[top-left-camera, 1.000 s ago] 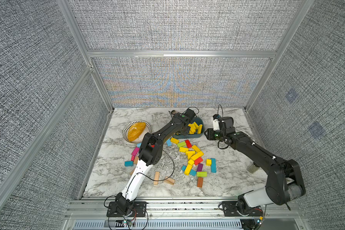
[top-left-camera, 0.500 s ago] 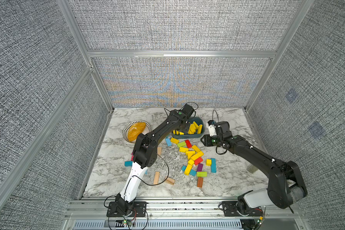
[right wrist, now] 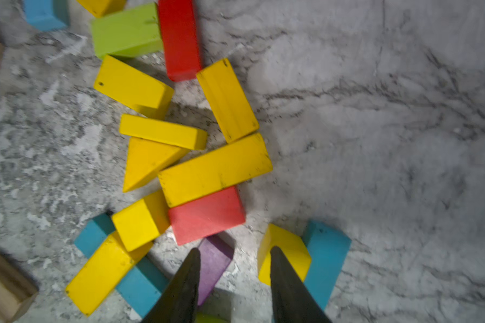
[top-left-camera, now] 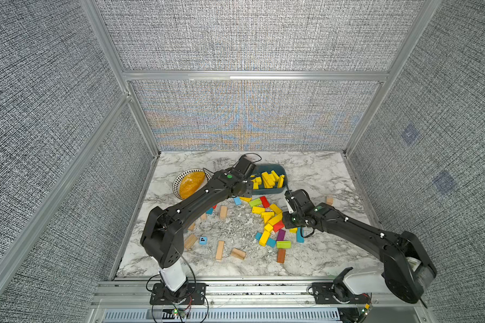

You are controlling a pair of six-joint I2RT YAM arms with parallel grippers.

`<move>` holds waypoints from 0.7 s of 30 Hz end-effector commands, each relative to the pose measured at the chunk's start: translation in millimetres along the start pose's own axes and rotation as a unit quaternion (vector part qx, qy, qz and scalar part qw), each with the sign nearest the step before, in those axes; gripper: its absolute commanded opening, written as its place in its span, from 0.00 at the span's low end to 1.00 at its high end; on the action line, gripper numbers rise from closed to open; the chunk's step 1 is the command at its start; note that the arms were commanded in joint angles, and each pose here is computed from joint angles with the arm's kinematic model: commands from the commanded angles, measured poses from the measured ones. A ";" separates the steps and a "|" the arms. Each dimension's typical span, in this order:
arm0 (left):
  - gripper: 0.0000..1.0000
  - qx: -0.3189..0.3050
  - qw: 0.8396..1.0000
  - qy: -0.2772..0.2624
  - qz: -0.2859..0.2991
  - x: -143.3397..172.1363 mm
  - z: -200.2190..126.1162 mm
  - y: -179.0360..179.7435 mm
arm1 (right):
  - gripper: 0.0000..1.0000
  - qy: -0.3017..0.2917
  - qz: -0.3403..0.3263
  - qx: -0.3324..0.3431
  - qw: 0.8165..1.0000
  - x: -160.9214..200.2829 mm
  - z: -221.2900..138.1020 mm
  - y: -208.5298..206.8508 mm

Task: Pick out the yellow building blocks
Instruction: Pick up the building block from the center of the board.

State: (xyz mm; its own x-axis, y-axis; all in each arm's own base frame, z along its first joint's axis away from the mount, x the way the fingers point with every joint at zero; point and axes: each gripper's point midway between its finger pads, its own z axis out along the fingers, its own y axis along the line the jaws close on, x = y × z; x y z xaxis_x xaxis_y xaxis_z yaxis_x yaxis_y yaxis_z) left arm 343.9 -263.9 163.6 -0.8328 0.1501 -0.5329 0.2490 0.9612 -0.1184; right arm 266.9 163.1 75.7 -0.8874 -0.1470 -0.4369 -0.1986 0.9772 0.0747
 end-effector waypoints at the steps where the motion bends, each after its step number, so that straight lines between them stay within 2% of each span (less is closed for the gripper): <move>1: 0.52 0.011 0.998 -0.032 -0.055 3.7 -7.1 2.6 | 0.44 0.009 0.040 0.049 0.998 17.7 2.5 -21.3; 8: 0.52 0.012 0.996 -0.021 -0.083 33.4 -9.5 14.0 | 0.45 0.013 0.066 0.028 0.997 18.7 16.2 -12.0; 21: 0.52 0.005 0.996 -0.020 -0.083 36.5 -10.4 16.1 | 0.44 0.010 0.077 0.060 0.995 18.1 23.5 -22.1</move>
State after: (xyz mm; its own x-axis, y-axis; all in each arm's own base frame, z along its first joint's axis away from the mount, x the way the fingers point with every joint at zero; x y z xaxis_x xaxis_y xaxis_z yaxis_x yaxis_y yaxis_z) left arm 308.5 -240.0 148.2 -0.8519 -0.0117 -0.5236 0.1187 0.9694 -0.2148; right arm 261.8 144.5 44.4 -0.9177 -0.0129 -0.3971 -0.0302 0.9989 0.0372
